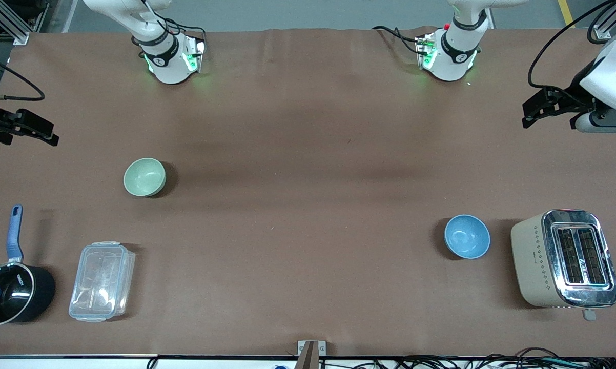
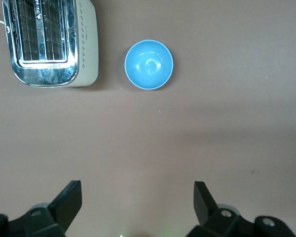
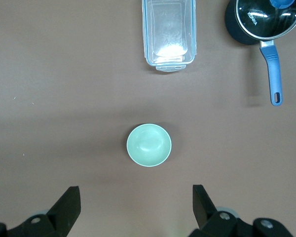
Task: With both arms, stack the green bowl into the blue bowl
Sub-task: 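Reach the right gripper to the green bowl while the left gripper reaches the blue bowl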
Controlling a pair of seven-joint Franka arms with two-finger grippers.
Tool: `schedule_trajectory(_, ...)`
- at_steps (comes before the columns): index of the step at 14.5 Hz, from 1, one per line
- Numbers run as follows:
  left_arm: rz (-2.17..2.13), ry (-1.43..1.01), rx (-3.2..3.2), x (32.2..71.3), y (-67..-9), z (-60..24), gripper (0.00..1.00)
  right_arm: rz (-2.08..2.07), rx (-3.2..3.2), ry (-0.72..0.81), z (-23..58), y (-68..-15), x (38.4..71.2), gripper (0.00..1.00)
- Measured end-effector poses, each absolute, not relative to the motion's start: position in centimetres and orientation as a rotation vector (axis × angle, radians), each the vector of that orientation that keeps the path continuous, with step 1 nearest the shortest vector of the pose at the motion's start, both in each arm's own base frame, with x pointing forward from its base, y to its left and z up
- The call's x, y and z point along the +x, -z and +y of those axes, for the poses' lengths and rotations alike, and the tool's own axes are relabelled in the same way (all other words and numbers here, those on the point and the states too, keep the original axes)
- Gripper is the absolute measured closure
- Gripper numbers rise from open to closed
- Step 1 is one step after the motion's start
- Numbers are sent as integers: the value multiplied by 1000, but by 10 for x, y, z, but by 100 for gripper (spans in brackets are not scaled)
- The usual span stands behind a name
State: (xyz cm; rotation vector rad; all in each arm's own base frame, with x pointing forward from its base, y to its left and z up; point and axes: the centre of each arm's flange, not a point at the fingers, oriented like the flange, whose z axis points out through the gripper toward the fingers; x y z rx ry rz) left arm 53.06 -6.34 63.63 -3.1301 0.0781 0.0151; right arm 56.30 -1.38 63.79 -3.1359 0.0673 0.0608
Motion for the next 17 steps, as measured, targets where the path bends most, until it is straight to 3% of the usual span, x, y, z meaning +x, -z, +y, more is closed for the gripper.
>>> schedule_trajectory(6,64,-47,-3101,541,-623,-55,0,67,-3136,-61,-14,-638,563,0)
schedule_trajectory(11,52,-210,-3076,597,-517,-43,0,73,-3136,-88,-16,-631,563,0)
schedule_trajectory(13,42,-219,-3069,617,-468,-33,0,70,-3139,-142,-25,-599,566,0)
schedule_trajectory(17,18,-260,-3080,635,-385,-29,0,-45,-3147,-128,-50,-467,571,0)
